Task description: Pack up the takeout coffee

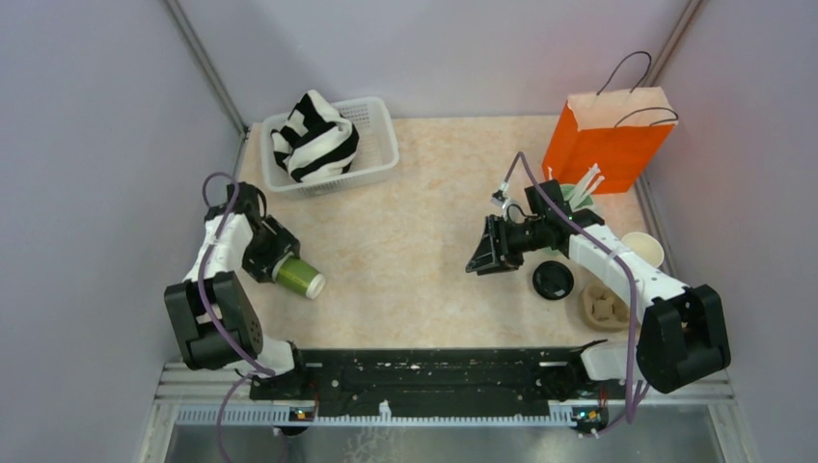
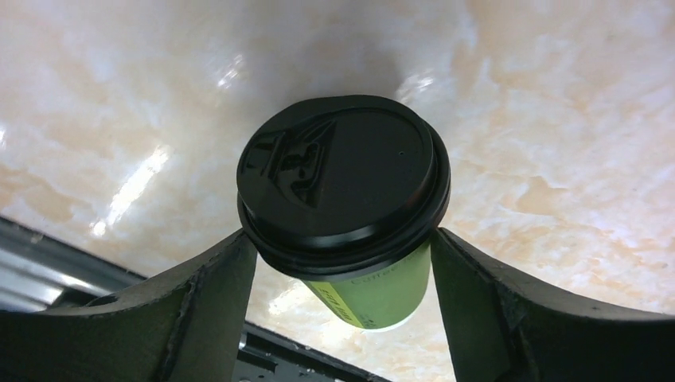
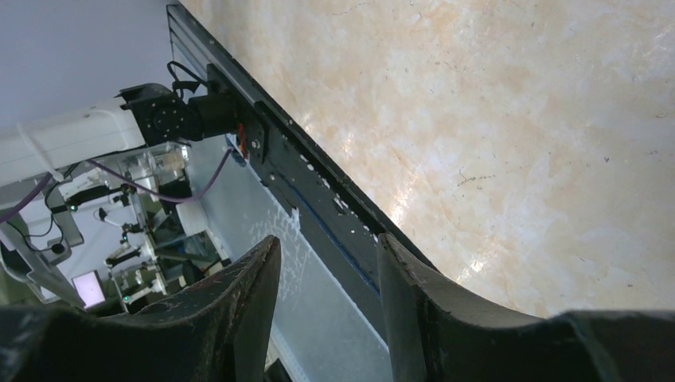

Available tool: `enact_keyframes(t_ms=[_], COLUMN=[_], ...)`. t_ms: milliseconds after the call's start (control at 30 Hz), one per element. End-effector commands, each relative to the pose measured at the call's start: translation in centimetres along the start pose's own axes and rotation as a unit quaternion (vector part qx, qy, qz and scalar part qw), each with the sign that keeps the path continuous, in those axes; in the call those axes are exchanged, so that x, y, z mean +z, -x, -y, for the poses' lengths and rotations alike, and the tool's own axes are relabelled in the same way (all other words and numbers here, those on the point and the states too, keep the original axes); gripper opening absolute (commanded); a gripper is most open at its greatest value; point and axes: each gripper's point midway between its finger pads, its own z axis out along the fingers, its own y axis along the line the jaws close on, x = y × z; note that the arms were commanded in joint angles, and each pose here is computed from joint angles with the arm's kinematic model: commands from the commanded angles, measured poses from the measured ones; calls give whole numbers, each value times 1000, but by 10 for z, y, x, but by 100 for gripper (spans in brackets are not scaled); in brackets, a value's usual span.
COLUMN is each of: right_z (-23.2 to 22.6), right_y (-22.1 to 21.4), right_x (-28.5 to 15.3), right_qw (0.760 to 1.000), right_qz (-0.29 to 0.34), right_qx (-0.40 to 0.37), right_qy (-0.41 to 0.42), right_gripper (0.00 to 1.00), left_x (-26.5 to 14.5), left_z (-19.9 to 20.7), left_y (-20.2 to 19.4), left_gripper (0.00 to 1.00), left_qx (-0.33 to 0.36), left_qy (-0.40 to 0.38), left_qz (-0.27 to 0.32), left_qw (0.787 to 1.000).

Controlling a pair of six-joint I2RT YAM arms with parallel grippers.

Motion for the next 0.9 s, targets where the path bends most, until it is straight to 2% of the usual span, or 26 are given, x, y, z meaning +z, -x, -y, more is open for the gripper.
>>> enact_keyframes(t_ms=[0,133,267,333,500,633,767,867], right_z=[-6,-6,-5,-7,-8,-7,-9,-9], right_y=[7,7,6,7,5,5,8,8], right_x=[-5,-6,-6,-7,-10,-7,-8,-8], right_qw=[1000,1000,1000,1000,1000,1000,1000,1000], right_qz=[17,20,19,19,21,21,24,23], right_qx=[-16,-14,-13,-13,-16,-11,-13,-13], right_qy=[5,3,1,1,-4,3,4,5], right_gripper=[49,49,49,49,49,49,49,49], left_x=[-9,-23,-46,-50,-47,-23,-10,-9], left_z=[37,64,100,105,73,68,96,116], left_y=[30,45,52,54,39,25,-7,-25], left_gripper=[80,79,77,80,97,98,98,98], left_qx=[55,119,189,200,172,225,272,285], left_qy=[-54,-84,-140,-153,-72,-69,-157,-220], left_qz=[48,98,174,189,142,113,57,50], left_qw=[996,984,956,949,972,965,948,932])
